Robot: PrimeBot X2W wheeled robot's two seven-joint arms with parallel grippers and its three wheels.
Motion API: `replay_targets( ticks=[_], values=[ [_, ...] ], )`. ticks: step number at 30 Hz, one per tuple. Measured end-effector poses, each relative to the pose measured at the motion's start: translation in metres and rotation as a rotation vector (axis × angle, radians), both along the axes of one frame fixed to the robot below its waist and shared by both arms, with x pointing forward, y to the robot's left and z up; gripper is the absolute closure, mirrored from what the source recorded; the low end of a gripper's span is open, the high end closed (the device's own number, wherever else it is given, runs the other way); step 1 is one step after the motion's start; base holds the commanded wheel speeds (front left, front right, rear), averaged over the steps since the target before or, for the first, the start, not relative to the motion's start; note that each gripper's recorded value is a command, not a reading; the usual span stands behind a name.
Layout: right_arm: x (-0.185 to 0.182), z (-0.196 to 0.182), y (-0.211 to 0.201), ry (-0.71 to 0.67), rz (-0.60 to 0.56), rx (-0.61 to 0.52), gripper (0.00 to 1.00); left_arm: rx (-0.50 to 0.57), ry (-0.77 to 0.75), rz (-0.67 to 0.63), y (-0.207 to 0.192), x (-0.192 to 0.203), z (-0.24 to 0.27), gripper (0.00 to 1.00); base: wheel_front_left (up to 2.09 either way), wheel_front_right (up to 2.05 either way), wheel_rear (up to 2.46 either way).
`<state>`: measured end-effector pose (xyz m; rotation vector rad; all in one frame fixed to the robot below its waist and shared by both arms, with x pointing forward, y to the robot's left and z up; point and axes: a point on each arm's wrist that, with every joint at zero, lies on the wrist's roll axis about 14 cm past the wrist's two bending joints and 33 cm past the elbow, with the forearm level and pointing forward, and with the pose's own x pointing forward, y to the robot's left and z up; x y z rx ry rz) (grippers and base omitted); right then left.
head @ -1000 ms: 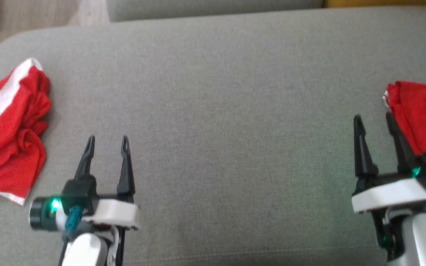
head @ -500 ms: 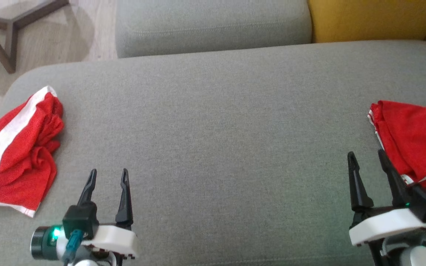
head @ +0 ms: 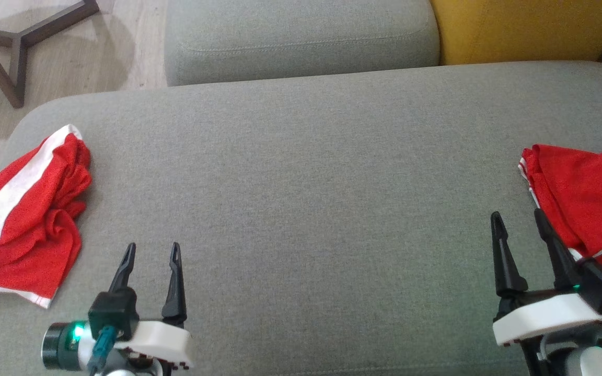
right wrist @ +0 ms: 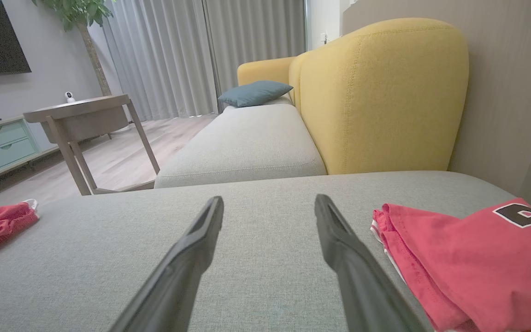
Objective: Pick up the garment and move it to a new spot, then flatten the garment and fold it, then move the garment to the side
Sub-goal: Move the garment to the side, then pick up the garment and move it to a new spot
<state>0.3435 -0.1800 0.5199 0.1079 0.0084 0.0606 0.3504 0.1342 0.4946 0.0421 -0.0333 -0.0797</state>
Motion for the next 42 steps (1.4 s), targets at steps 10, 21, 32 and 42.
replay_targets(
  ticks=[10,21,32,42],
  values=[
    [0.001,-0.001,0.001,0.005,0.002,0.002,0.00,-0.004,0.009,0.000,0.000,-0.001,-0.002,0.00,0.00,0.00,0.00],
    [0.013,0.005,0.019,-0.010,0.060,0.005,0.00,-0.002,0.010,0.068,0.021,-0.008,-0.002,0.00,0.00,0.00,0.00],
    [0.037,0.011,0.090,-0.020,0.274,0.006,0.00,0.001,-0.018,0.237,0.071,-0.035,0.007,0.00,0.00,0.00,0.00],
    [0.044,0.012,0.143,-0.016,0.426,0.005,0.00,0.005,-0.034,0.377,0.109,-0.063,0.012,0.00,0.00,0.00,0.00]
  ],
)
